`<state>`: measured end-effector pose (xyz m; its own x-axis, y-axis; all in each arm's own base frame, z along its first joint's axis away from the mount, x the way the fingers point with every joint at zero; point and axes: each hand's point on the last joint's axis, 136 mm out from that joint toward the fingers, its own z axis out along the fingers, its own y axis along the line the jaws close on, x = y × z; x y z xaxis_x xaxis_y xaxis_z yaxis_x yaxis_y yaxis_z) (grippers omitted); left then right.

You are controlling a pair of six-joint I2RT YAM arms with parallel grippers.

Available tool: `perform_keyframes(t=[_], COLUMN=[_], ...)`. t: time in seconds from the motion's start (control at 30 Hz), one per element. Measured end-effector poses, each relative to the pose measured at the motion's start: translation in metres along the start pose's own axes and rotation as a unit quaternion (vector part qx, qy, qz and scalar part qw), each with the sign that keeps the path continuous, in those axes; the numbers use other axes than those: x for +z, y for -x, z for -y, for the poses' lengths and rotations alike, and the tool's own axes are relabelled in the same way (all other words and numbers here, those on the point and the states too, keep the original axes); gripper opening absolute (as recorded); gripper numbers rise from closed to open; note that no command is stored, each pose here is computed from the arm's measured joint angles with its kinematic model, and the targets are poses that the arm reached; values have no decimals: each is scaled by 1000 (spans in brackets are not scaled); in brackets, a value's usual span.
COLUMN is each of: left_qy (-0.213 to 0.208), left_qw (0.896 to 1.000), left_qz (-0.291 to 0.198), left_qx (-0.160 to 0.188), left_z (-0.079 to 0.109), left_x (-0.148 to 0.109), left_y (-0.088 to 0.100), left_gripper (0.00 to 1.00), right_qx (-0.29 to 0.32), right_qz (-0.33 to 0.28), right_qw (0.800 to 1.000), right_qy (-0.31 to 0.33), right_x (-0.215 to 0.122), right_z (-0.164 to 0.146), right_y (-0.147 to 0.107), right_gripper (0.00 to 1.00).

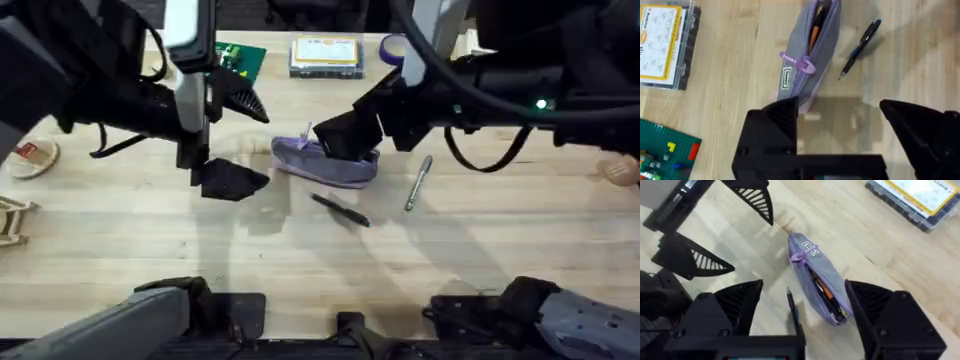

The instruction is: Unzip the bag, pick up the pens from the table one at a time and place them inside, then zip the bag closed.

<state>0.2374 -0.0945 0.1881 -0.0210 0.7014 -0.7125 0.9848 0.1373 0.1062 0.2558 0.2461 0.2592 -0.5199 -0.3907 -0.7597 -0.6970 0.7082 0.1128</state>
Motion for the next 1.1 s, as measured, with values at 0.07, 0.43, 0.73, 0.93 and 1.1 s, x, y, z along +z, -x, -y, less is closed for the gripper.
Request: perform_keyframes(t=[0.07,0.43,0.73,0.93,1.1], left_qy=[6,23,24,24,24], left_qw=[1000,1000,1000,1000,1000], left_qz=[0,-2,-2,-2,-2], left_qx=[0,1,2,2,2], left_z=[0,-1,-2,-2,-2], left_x=[-3,-10,-10,-10,-10], left_y=[1,0,0,0,0], left_gripper=[994,993,994,993,993], right_qx=[-7,-69,-95,-98,-126], right_qz=[0,-9,14,-10,-30], right_qw=[1000,998,995,995,992], right_qy=[1,1,0,2,4], right_x=[0,7,9,25,37], right_z=[0,0,0,3,4], right_y=[1,-2,10,2,-6], right_gripper=[992,54,32,33,32])
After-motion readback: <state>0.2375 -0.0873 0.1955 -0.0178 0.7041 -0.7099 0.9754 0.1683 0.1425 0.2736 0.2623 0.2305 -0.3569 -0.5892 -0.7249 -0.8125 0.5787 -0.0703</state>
